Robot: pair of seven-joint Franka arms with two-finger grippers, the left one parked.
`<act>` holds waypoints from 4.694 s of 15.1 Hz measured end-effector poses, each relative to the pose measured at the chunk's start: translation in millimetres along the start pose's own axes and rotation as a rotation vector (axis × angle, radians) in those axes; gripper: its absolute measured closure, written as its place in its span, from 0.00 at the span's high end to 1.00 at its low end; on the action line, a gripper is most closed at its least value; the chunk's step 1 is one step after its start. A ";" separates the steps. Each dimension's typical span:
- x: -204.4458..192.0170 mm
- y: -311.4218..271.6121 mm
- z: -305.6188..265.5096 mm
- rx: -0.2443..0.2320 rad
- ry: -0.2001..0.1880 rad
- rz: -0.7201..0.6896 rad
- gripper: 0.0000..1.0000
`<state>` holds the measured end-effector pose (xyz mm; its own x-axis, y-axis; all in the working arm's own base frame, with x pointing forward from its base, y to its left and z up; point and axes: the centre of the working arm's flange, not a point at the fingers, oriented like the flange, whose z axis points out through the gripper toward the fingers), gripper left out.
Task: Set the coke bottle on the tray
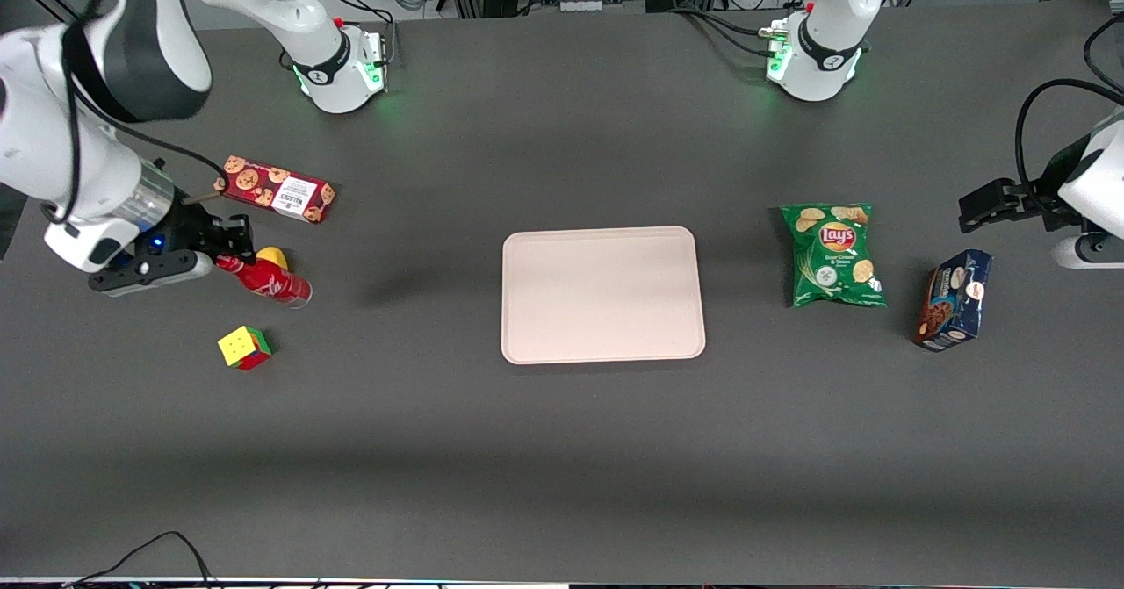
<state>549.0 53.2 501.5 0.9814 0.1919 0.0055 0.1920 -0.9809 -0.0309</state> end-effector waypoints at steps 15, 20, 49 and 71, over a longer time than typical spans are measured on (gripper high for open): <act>74.9 -289.4 -12.4 0.031 0.000 0.245 0.32; 94.7 -350.2 68.9 0.001 -0.012 0.260 0.32; 109.0 -321.6 112.8 0.020 0.015 0.362 1.00; -26.7 43.0 -54.2 -0.013 0.068 0.252 1.00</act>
<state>531.1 4.2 554.3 0.9959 -0.0610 0.0662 -0.0593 -0.9979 -0.0273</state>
